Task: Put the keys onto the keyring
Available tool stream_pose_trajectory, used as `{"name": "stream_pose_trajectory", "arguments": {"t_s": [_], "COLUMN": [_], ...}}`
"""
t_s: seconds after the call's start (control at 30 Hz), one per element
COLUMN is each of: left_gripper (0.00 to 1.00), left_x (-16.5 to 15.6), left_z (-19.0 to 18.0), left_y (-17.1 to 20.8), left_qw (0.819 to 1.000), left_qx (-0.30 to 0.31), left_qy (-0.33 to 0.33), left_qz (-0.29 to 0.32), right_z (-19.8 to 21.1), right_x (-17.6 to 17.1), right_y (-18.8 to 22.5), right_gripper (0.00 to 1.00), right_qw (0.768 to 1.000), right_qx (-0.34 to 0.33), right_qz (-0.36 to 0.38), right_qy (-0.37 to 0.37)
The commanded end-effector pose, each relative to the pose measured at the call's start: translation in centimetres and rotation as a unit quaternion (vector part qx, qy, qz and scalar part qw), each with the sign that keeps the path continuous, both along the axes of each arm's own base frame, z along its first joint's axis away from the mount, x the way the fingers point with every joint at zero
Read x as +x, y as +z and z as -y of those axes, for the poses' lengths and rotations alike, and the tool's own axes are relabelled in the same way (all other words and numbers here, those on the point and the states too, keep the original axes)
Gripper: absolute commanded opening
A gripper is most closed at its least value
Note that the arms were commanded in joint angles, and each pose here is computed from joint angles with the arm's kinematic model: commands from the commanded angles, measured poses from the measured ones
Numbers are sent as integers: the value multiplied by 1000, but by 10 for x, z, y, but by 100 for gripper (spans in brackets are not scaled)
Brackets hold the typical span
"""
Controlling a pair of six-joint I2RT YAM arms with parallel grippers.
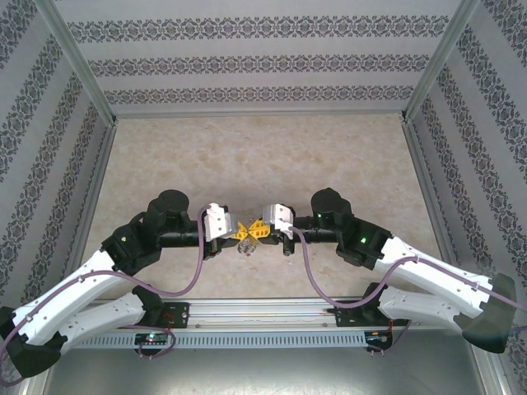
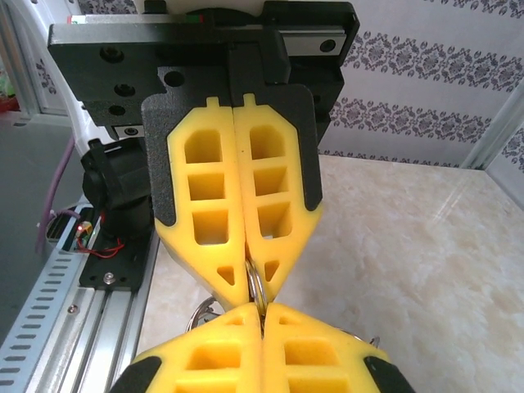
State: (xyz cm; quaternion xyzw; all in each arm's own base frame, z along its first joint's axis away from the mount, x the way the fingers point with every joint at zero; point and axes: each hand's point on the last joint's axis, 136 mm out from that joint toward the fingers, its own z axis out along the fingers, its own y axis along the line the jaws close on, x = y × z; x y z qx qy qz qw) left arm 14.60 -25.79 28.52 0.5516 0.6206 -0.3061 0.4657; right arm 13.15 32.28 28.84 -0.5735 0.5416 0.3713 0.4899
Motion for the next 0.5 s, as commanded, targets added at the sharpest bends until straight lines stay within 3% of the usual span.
{"name": "stream_pose_trajectory", "arguments": {"t_s": [0.0, 0.2, 0.47], "left_gripper": [5, 29, 33], "left_x": [13, 25, 24], "left_z": [-3, -17, -21], "left_y": [25, 20, 18], "left_qw": [999, 996, 995], "left_qx": [-11, 26, 47], "left_qy": [33, 85, 89], "left_qz": [24, 22, 14], "right_z": [2, 7, 7], "right_x": [-5, 7, 26], "right_y": [21, 16, 7], "right_gripper": [0, 0, 0], "right_qw": [999, 999, 996], "right_qx": [21, 5, -31], "right_qz": [26, 31, 29], "right_qy": [4, -34, -79]}}
